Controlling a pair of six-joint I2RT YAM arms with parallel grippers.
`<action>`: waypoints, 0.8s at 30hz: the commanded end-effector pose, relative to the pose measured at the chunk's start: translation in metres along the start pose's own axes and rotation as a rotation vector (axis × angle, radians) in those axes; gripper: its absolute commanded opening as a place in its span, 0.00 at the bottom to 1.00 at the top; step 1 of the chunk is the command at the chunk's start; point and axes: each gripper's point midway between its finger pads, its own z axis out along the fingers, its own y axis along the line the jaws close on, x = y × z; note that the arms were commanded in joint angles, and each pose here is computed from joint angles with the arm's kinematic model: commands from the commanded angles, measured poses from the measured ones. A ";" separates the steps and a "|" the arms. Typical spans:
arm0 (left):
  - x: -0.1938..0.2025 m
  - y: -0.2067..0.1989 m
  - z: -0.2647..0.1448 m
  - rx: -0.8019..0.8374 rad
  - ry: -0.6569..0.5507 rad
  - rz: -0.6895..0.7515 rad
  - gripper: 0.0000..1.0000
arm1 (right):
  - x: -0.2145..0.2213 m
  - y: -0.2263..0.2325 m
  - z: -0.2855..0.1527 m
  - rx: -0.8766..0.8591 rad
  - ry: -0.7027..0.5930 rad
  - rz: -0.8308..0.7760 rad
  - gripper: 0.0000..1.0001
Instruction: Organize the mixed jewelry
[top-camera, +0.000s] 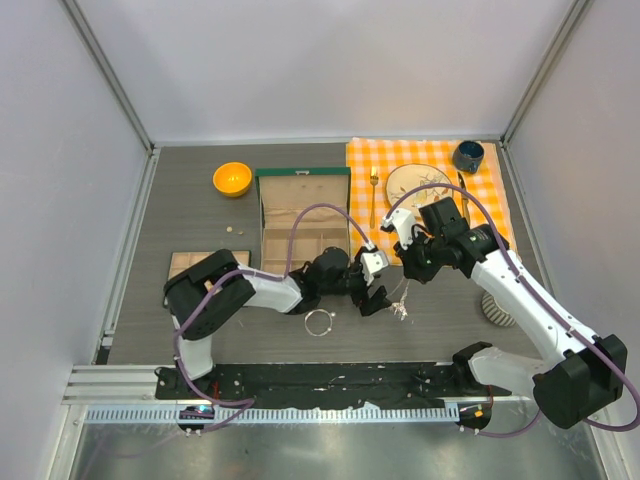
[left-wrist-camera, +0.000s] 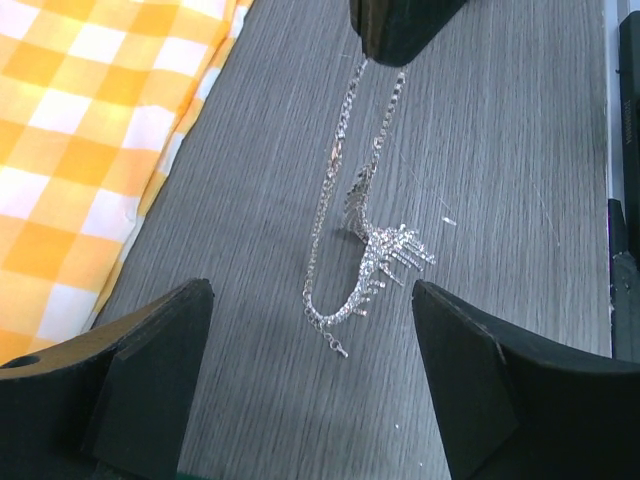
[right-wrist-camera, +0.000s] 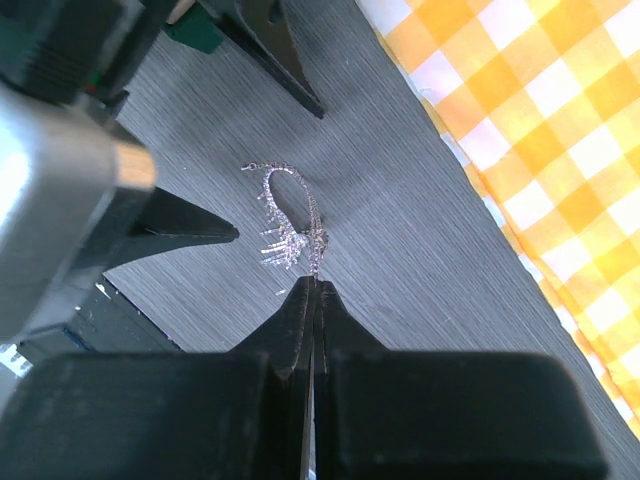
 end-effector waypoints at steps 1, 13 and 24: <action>-0.004 -0.006 0.014 0.049 0.004 -0.012 0.84 | -0.018 0.000 -0.012 0.005 -0.067 -0.003 0.01; 0.004 0.000 0.024 0.054 0.023 -0.013 0.84 | -0.017 -0.001 -0.012 0.012 -0.066 -0.003 0.01; 0.002 0.013 0.028 0.042 0.003 -0.060 0.77 | -0.016 -0.001 -0.016 0.023 -0.070 -0.004 0.01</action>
